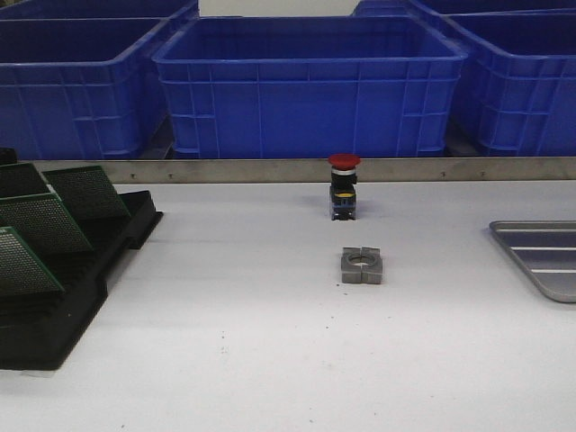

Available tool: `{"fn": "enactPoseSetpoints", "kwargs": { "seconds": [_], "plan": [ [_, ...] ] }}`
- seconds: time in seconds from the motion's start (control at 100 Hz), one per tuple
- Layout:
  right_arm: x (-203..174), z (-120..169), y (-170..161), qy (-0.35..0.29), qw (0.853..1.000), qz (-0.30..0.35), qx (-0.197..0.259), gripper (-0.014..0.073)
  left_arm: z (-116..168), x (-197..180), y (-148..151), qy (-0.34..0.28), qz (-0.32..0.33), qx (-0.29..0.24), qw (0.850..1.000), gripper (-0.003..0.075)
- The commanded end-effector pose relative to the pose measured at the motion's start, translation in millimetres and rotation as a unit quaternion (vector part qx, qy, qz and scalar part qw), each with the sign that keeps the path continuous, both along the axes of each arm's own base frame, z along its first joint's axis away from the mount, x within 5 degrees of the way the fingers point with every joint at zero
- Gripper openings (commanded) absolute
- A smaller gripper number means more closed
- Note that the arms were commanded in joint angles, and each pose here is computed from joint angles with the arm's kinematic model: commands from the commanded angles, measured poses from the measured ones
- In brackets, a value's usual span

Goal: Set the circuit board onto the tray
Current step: 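Reach the left gripper down into the black rack toward a green board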

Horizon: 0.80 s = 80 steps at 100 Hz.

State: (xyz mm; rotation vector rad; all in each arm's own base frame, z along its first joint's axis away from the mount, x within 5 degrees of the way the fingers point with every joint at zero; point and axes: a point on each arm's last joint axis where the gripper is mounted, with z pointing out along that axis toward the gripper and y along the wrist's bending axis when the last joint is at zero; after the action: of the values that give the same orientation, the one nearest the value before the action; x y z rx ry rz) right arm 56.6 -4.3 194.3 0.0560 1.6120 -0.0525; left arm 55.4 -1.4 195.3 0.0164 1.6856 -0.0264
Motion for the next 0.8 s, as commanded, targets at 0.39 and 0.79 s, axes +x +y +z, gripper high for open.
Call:
{"fn": "enactPoseSetpoints", "kwargs": {
  "seconds": [0.39, 0.79],
  "plan": [
    [-1, 7, 0, -0.044, 0.999, 0.001, -0.01, -0.006, 10, -1, 0, -0.097, 0.001, -0.014, 0.995, -0.0017],
    [-1, 7, 0, -0.044, 0.999, 0.001, -0.01, -0.006, 60, -9, 0, -0.129, 0.0, -0.014, 0.992, -0.0018]
  ]
}}
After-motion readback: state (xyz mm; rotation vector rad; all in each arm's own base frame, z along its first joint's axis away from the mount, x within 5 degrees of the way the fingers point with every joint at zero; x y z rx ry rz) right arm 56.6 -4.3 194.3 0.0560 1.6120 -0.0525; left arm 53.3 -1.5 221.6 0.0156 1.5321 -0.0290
